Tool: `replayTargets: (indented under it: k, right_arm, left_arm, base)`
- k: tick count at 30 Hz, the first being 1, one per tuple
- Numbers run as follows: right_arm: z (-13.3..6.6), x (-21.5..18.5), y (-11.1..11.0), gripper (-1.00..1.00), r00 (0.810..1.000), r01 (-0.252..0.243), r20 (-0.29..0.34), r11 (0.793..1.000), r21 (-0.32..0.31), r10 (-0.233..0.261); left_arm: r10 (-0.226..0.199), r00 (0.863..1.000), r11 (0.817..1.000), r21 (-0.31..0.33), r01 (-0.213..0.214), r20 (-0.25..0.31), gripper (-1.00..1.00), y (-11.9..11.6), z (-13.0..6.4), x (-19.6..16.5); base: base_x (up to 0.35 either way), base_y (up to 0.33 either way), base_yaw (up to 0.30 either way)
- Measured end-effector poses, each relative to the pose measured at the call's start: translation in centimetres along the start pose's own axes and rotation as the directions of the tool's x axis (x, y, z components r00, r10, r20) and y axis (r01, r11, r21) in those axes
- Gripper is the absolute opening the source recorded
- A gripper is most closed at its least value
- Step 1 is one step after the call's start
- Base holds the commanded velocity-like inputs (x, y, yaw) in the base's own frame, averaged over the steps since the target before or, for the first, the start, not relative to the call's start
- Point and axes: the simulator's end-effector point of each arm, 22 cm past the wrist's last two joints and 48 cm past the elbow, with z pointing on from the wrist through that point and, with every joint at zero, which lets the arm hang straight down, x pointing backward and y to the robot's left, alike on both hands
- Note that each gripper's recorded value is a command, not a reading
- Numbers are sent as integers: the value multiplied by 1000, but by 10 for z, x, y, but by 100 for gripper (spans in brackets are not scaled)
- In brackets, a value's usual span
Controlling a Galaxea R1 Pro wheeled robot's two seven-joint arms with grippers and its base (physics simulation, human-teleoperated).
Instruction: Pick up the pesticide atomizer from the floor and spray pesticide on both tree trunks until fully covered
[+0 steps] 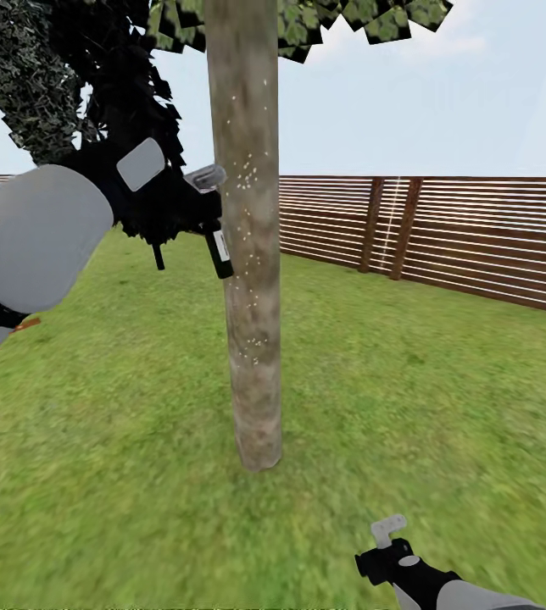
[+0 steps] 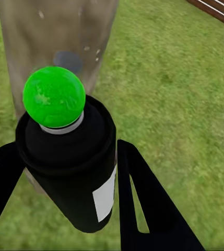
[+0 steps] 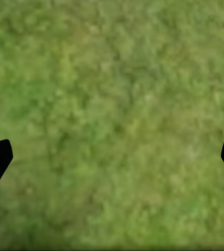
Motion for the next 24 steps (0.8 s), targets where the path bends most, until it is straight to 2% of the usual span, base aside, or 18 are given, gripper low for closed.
replayTargets:
  k: [2,4,6,9,14,16,21,24]
  right_arm:
    - [0,0,0,100,1000,0,0,1000,0,0]
    - [0,0,0,100,1000,0,0,1000,0,0]
    - [0,0,0,100,1000,0,0,1000,0,0]
    - [0,0,0,100,1000,0,0,1000,0,0]
    - [0,0,0,100,1000,0,0,1000,0,0]
    - [0,0,0,100,1000,0,0,1000,0,0]
    - [0,0,0,100,1000,0,0,1000,0,0]
    - [0,0,0,100,1000,0,0,1000,0,0]
  left_arm:
    - [10,1000,1000,7,-10,-10,-100,-8,5,5]
    - [21,999,1000,23,-20,-48,-100,-22,23,27]
    - [52,996,999,-9,-53,-69,-100,-17,33,39]
    - [68,995,997,-20,-70,-78,-100,-16,38,45]
    - [77,994,995,70,-72,-81,-100,-40,39,48]
    - [82,995,994,80,-77,-60,-100,-43,35,41]
    - [107,993,989,95,-112,52,-100,-56,11,1]
    - [116,990,987,98,-124,82,-100,-60,4,-9]
  base:
    - [-11,0,0]
    - [-4,0,0]
    - [-1,0,0]
    - [0,0,0]
    - [0,0,0]
    - [0,0,0]
    - [0,0,0]
    - [0,0,0]
